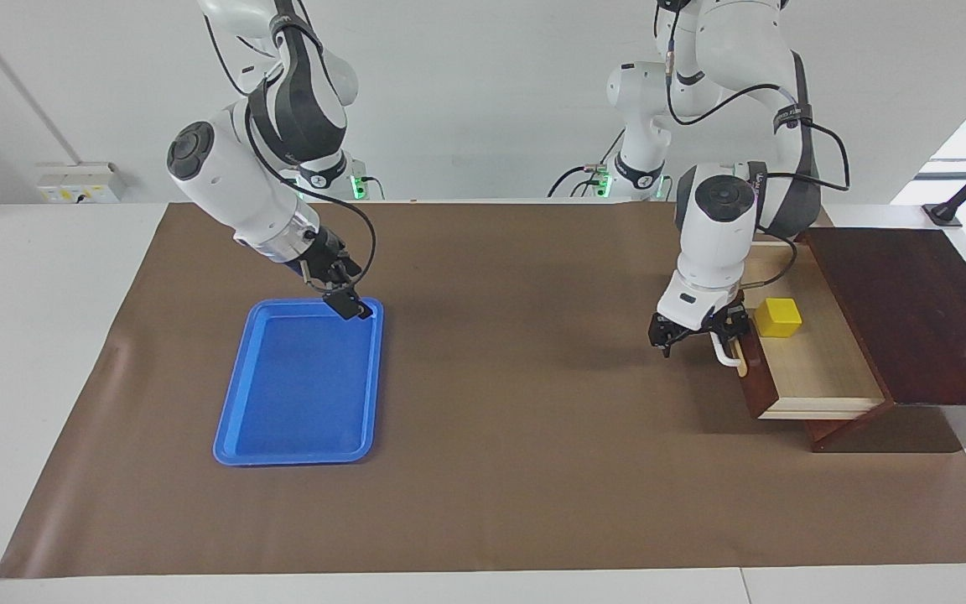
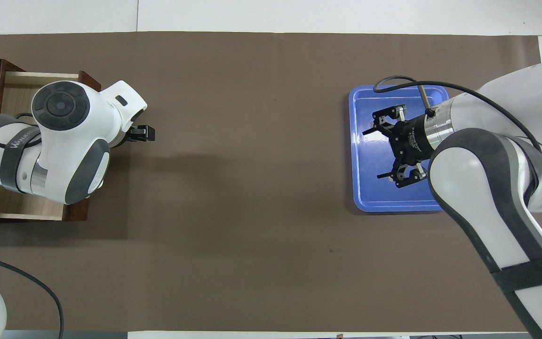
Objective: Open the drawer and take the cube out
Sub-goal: 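Pull the drawer open with the left gripper while the right gripper rises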
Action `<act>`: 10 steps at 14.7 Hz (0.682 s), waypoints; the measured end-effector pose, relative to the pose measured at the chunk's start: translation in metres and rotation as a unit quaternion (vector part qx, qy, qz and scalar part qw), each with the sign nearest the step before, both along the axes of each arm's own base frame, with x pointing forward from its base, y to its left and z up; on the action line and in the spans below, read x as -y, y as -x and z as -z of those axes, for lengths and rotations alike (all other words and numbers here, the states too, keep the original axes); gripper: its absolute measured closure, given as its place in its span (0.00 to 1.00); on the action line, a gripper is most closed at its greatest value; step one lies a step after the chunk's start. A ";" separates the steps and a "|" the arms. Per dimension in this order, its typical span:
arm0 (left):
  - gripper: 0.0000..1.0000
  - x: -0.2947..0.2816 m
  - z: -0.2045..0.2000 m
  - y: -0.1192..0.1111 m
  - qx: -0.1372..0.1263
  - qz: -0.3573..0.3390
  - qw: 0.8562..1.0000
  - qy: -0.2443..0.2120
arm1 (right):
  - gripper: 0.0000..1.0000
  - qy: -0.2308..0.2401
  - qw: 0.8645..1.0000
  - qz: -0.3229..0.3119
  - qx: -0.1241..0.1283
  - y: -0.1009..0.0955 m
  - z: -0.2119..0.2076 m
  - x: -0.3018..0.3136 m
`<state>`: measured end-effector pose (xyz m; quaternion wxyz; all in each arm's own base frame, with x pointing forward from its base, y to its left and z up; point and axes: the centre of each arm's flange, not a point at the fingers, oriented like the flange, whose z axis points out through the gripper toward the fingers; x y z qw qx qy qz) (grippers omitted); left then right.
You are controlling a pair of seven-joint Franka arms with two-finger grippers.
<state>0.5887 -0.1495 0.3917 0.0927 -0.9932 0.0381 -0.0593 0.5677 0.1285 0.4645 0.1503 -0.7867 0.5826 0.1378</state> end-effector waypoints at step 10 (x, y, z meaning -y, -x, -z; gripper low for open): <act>0.00 -0.001 -0.023 -0.005 -0.022 -0.024 0.999 -0.002 | 0.00 -0.016 1.000 0.000 0.007 0.001 0.009 -0.022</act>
